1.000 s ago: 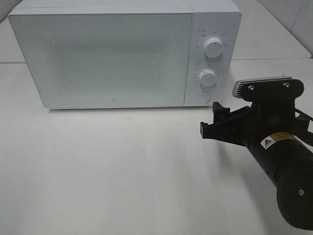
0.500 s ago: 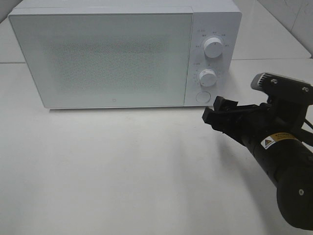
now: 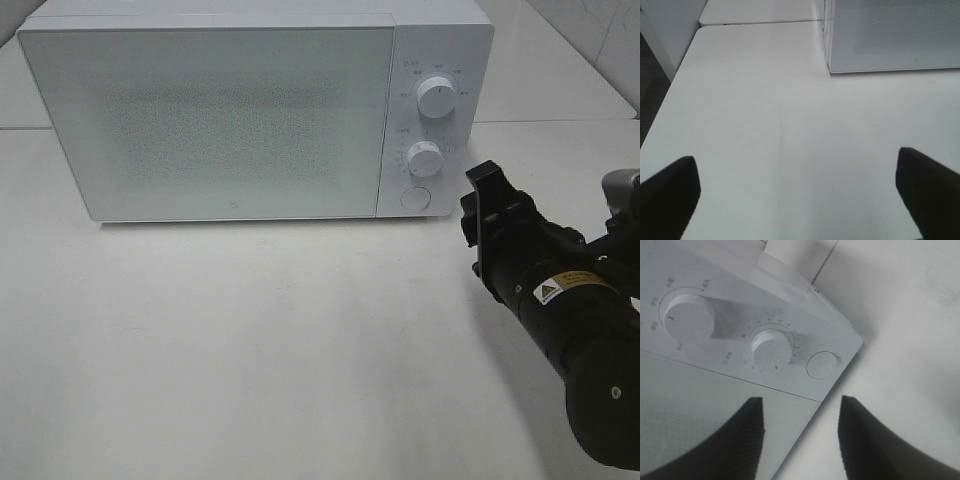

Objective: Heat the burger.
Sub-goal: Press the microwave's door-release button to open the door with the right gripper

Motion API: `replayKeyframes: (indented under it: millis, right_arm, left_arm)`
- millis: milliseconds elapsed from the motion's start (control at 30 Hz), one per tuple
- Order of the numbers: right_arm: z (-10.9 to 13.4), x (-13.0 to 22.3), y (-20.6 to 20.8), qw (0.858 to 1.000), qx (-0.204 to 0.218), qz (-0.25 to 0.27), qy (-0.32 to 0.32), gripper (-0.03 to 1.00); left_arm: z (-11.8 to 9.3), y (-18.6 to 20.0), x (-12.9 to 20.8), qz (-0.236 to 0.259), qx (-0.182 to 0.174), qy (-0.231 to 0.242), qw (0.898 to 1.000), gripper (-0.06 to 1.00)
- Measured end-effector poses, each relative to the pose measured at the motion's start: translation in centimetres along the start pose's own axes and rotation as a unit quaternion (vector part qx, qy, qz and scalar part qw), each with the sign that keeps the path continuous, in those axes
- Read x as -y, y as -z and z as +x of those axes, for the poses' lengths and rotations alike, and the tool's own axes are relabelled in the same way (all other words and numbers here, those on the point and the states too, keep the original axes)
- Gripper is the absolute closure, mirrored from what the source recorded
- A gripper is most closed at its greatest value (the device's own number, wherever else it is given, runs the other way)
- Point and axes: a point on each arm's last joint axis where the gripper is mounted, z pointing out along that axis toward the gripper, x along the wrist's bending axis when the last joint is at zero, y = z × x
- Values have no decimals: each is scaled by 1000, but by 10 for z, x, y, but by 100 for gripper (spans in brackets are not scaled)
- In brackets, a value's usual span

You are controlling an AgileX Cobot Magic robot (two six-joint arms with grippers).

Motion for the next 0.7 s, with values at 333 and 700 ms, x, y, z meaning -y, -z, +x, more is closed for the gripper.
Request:
replayKeyframes:
  millis: [333, 700]
  right_arm:
    - [0, 0, 0, 982, 0, -2, -187, 88]
    - [2, -1, -2, 973, 1, -12, -229, 95]
  left_arm:
    - [0, 0, 0, 0, 0, 0, 1000, -4]
    - [0, 0, 0, 0, 0, 0, 1000, -4]
